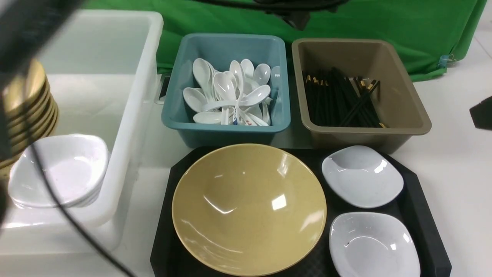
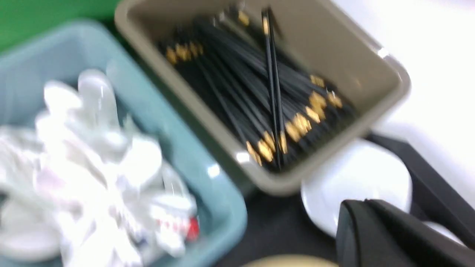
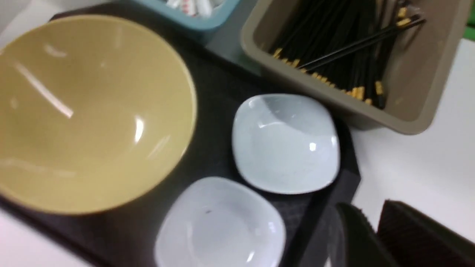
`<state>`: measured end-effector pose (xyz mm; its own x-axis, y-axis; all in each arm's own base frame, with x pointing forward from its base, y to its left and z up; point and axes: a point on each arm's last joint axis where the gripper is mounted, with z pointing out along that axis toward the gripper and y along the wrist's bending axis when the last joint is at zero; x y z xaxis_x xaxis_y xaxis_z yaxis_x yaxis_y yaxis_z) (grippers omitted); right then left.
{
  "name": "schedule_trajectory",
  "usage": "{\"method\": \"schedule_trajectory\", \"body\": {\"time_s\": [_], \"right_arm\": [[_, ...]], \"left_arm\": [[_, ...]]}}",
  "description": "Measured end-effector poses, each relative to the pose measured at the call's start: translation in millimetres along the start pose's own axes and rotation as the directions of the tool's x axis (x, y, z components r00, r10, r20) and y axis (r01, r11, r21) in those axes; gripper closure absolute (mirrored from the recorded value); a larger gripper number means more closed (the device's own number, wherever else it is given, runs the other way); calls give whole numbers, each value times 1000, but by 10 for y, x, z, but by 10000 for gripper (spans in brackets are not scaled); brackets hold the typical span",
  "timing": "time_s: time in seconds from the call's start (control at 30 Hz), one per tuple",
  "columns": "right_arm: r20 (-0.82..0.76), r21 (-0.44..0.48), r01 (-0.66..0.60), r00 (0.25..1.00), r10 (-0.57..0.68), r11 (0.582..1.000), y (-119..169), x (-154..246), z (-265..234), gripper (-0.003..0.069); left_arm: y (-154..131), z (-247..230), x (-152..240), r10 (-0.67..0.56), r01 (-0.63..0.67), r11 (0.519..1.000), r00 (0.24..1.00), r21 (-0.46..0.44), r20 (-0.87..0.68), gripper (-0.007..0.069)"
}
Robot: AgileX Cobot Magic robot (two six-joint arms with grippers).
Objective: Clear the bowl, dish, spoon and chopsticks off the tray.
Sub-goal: Use the left arm to grab the yellow noodle bowl on the left
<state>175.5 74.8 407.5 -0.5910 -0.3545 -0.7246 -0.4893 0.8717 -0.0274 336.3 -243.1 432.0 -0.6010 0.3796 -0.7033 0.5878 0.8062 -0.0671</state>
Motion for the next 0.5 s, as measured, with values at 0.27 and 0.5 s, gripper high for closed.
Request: {"method": "schedule_trajectory", "body": {"time_s": [0.27, 0.5], "right_arm": [[45, -242, 147, 989, -140, 959, 227, 2, -52, 571], [107, -293, 175, 983, -150, 940, 283, -41, -69, 571]], "left_arm": [[89, -121, 1204, -197, 164, 978, 929, -128, -313, 630], [189, 327, 1692, -176, 132, 977, 940, -167, -292, 504]]}}
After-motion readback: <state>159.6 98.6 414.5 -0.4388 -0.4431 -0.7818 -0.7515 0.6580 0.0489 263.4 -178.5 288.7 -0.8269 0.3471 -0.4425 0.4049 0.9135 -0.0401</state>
